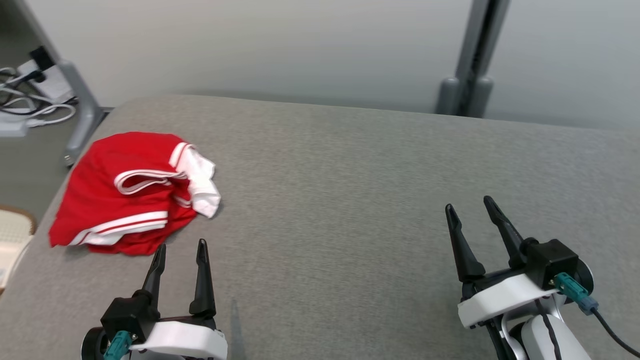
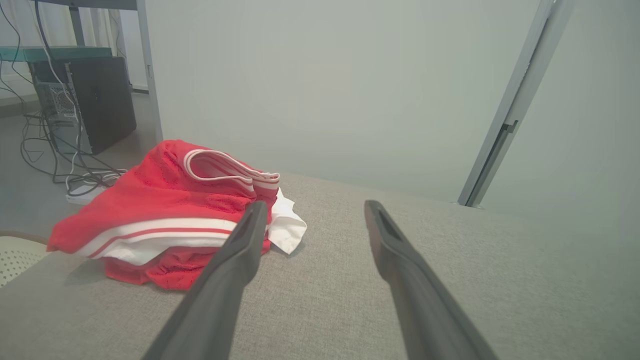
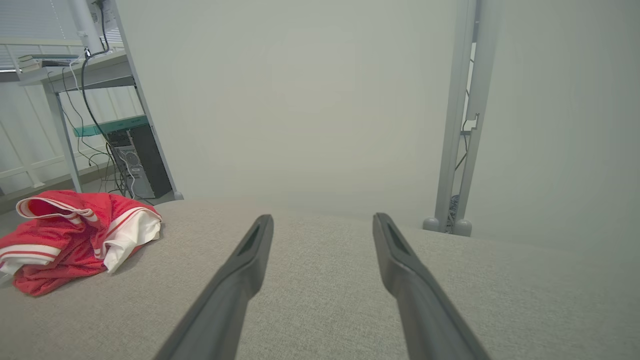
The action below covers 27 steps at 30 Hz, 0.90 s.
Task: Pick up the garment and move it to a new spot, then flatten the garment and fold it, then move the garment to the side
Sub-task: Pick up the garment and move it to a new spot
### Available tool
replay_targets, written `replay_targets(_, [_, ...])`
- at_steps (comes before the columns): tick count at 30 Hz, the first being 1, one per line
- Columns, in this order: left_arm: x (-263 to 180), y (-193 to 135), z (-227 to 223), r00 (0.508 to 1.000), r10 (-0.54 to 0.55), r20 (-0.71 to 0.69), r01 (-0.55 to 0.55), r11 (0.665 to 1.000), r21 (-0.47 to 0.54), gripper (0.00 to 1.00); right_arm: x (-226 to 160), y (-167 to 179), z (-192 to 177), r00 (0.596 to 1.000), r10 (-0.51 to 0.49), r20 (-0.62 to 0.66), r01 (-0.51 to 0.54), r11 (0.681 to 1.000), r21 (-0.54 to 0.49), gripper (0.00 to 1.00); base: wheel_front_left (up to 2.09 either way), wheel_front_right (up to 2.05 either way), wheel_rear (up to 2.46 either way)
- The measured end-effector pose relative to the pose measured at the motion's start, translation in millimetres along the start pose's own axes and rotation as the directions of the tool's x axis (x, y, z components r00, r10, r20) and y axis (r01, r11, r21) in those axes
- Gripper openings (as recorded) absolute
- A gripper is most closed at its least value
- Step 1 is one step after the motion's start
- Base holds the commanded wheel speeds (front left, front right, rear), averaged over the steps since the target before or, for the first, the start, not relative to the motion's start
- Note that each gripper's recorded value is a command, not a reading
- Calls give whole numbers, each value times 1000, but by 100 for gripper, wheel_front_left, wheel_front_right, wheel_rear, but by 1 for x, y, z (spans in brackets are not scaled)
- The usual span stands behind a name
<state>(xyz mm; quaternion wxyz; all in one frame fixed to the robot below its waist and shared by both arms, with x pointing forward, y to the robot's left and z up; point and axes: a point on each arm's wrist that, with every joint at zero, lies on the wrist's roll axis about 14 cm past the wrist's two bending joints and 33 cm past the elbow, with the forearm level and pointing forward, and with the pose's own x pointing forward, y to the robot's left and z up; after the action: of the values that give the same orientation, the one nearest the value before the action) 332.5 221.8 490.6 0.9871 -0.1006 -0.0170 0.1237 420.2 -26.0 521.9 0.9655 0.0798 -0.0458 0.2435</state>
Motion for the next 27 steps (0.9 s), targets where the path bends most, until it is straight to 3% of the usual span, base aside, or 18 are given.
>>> replay_targets(15, [-57,81,23,964,256,73,-255,967,-18,100,24,98,-13,961,277,-28,-275,960,40,100,0,0,0])
replay_targets(27, [-71,93,25,952,294,85,-293,956,-27,100,22,114,-13,948,317,-32,-315,948,47,100,0,0,0])
